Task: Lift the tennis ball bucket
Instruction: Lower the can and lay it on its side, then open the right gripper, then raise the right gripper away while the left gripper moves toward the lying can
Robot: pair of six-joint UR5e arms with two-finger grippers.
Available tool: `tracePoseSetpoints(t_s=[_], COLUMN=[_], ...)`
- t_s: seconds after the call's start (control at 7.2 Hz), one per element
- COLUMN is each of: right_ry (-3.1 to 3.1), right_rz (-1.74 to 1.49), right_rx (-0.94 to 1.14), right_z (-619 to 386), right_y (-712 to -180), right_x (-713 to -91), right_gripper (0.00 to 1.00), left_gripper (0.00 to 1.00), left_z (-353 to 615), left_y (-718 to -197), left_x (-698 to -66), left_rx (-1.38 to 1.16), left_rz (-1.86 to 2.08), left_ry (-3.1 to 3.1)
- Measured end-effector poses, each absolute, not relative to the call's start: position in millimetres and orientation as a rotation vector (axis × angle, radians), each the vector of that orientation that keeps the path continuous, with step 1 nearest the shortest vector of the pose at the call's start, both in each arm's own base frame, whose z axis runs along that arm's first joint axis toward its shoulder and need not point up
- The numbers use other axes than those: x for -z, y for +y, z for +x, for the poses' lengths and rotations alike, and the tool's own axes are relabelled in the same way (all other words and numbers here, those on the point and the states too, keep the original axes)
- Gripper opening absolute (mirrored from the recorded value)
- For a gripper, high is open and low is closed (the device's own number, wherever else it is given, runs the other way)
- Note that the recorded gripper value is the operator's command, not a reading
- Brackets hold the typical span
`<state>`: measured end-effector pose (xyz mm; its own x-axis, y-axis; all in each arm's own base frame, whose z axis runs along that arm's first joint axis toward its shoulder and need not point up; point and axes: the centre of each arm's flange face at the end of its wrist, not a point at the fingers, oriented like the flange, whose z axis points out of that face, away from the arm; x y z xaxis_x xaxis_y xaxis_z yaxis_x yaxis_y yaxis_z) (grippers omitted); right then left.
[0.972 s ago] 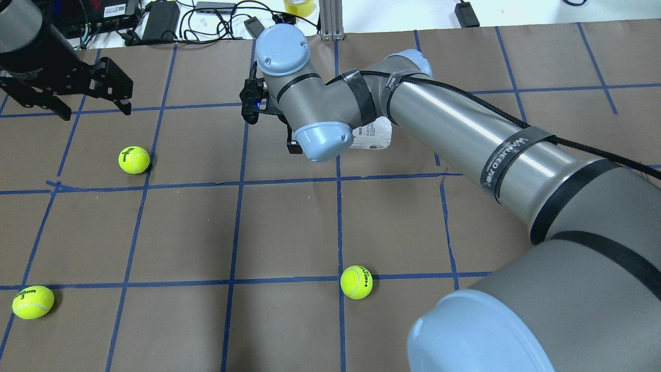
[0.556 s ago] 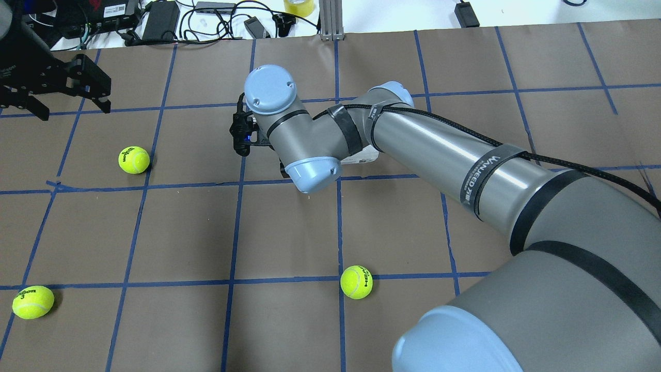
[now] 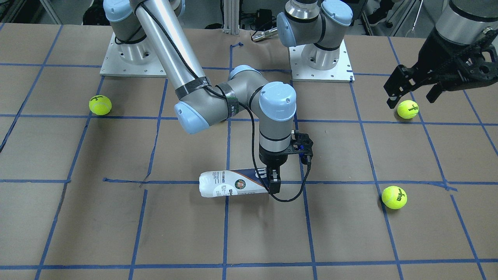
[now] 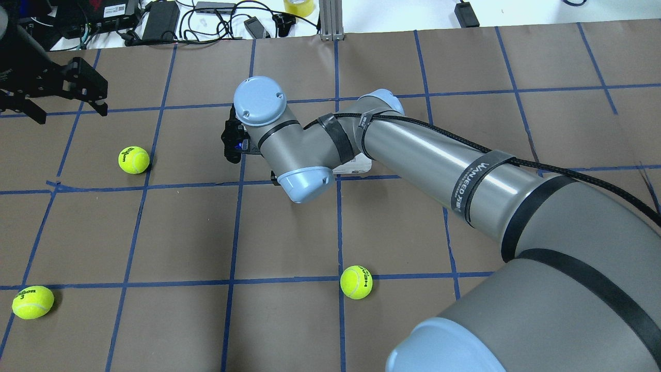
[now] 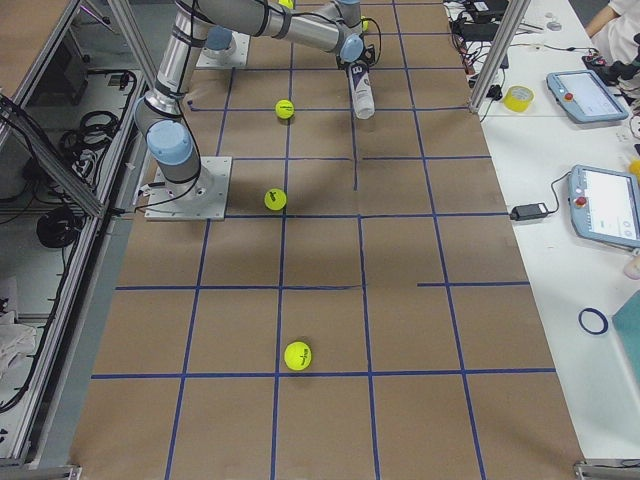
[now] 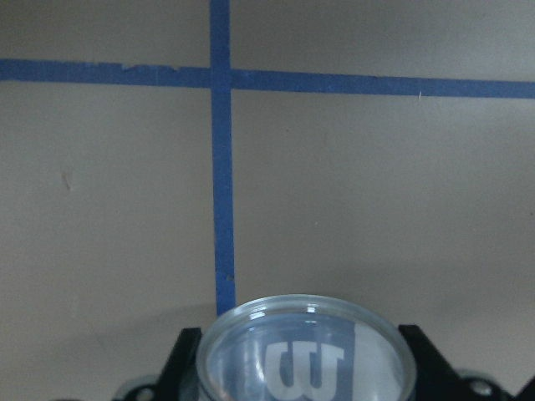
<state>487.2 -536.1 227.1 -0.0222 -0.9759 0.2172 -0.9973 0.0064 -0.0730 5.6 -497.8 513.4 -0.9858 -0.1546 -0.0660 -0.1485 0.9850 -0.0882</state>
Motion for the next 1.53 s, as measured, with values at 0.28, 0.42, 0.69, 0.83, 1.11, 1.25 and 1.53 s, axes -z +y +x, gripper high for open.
tracePoseSetpoints(t_s=[0.28,0.42,0.69,0.83,1.11,1.25,1.53], right_ry=[-2.215,-2.227,-2.281,-2.369,-2.585,-2.677,-2.862], right_rz=[2.061,2.041,1.971,1.916,1.77,1.677,1.359], right_rx=[-0.333,-0.358,-0.405,-0.424,-0.47,-0.431,-0.318], right_z=[487,483,449,407,310,272,218], right_y=[-537,-543,-563,-578,-594,-583,-551], right_x=[-237,-248,-292,-329,-405,-440,-489], right_gripper=[1.0,0.99,1.0,1.0,1.0,1.0,1.0], left_gripper=[1.0,1.0,1.0,1.0,1.0,1.0,1.0], left_z=[6,6,9,11,4,-2,-23], left_y=[-503,-504,-512,-517,-533,-541,-561], left_x=[-508,-505,-499,-491,-467,-455,-410], left_rx=[0.138,0.134,0.116,0.109,0.104,0.11,0.185], left_rz=[-0.234,-0.234,-0.25,-0.264,-0.333,-0.386,-0.401], left_ry=[3.067,3.07,3.069,3.072,3.145,3.195,3.334])
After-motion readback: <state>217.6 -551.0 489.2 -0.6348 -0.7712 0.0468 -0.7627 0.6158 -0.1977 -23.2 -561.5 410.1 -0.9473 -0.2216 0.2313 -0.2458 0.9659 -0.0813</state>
